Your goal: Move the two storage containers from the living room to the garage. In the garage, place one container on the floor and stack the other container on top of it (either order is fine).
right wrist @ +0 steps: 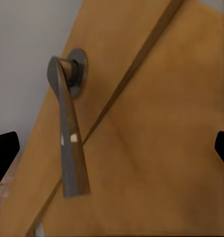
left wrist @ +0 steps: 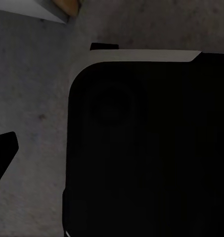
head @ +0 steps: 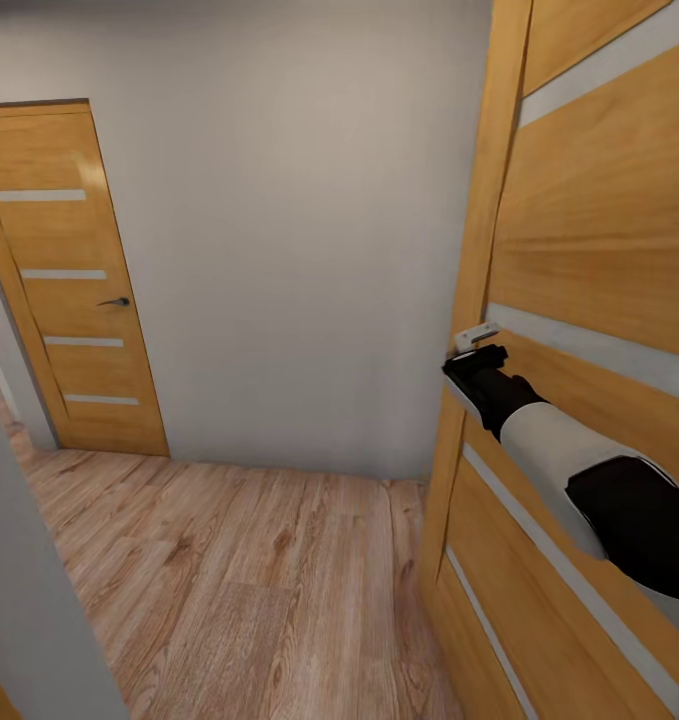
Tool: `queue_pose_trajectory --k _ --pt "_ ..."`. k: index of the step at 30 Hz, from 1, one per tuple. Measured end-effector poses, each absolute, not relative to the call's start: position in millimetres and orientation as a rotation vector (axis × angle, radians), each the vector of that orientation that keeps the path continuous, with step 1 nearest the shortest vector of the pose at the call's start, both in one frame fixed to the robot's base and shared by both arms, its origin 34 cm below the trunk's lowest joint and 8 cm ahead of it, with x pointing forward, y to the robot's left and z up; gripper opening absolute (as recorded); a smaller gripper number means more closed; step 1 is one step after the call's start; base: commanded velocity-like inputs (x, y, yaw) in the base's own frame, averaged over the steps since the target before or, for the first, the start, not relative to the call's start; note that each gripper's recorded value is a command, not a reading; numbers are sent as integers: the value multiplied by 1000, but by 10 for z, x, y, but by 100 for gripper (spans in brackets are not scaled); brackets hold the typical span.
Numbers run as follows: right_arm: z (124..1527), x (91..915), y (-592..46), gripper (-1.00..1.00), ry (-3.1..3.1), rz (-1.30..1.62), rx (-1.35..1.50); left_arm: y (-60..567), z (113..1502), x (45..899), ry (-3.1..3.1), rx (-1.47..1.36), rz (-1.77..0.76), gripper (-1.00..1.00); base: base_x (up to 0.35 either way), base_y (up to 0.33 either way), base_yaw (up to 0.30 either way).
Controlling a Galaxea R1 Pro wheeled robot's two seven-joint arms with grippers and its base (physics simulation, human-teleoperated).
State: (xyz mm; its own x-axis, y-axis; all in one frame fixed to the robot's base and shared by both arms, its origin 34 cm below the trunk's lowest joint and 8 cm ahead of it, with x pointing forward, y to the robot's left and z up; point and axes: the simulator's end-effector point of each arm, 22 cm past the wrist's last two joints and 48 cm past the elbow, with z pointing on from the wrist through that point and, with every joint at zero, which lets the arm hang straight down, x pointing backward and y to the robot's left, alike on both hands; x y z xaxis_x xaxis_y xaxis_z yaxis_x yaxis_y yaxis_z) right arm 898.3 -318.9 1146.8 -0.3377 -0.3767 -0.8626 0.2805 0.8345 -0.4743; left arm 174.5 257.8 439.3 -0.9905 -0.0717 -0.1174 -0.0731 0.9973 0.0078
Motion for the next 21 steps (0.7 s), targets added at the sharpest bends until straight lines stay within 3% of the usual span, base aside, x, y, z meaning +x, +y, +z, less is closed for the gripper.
queue_pose_trajectory --k 21 --pt "11466 8980 -3162 100 1796 -675 -78 2568 4393 1752 3021 -102 15 100 51 -27 0"
